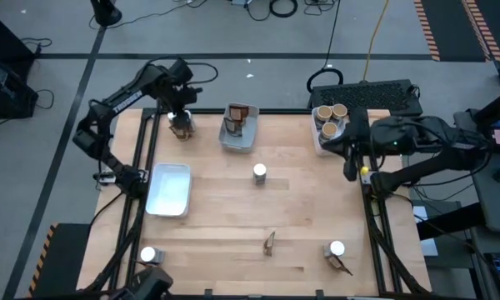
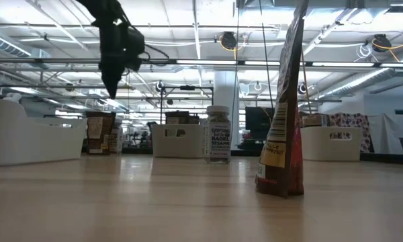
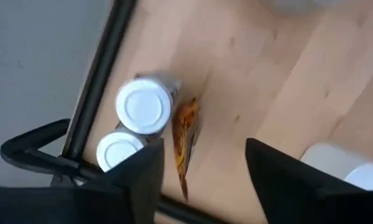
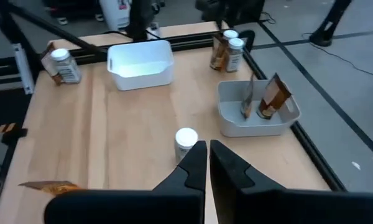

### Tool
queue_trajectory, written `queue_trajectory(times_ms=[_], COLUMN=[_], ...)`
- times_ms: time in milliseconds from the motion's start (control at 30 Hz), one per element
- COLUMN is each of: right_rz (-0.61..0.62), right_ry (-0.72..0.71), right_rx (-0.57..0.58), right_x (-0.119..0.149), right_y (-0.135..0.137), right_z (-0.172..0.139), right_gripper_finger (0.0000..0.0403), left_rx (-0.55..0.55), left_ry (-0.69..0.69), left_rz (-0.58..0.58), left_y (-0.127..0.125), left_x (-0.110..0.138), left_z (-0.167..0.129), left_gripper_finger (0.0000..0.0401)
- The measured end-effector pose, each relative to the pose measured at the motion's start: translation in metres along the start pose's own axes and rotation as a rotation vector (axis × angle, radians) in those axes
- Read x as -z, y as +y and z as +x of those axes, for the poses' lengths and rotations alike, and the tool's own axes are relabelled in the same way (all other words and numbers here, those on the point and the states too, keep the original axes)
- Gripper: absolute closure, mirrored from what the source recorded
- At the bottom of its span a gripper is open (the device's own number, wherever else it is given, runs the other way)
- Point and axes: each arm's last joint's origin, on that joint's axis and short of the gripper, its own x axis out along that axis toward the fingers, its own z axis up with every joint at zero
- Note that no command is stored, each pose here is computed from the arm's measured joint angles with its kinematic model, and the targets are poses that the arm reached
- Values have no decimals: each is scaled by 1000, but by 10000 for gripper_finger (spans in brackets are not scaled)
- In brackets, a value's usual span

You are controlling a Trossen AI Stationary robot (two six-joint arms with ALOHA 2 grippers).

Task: Sort spices by type
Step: Put the orange spice pack into the gray bin

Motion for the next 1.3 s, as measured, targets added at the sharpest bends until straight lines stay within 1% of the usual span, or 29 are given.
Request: queue_trajectory(times_ms=[67,167,300,367,467,567,833,1000,1067,1133,1200,1300], right_rz=[-1,-51,-102,-116,-130,-145,-225,-240,-229,-227,-231,-228], right_ry=[3,11,19,23,40,60,-35,12,31,40,44,37], right_rx=[8,-7,-23,-26,9,56,129,151,158,158,158,158], right_x=[-1,-2,-2,-3,-4,-8,-18,-17,-16,-16,-16,-16], right_y=[-5,-10,-18,-22,-28,-35,-50,-58,-61,-61,-61,-61], right_z=[1,2,4,5,11,25,87,110,116,119,121,121], right_gripper_finger=[403,403,403,403,403,403,403,403,403,403,403,403], left_rx=[-3,-34,-68,-66,-60,-51,-69,-64,-62,-66,-68,-77], left_ry=[49,128,145,157,165,179,148,157,173,190,191,188], left_rz=[47,79,82,84,85,82,80,80,82,83,82,82], left_y=[-1,0,2,2,1,0,1,0,-1,-2,-2,-1], left_x=[0,3,5,6,8,11,10,12,15,17,17,16], left_z=[8,17,29,33,38,45,53,60,64,66,67,67], left_gripper_finger=[152,136,135,136,136,136,137,137,142,158,182,234])
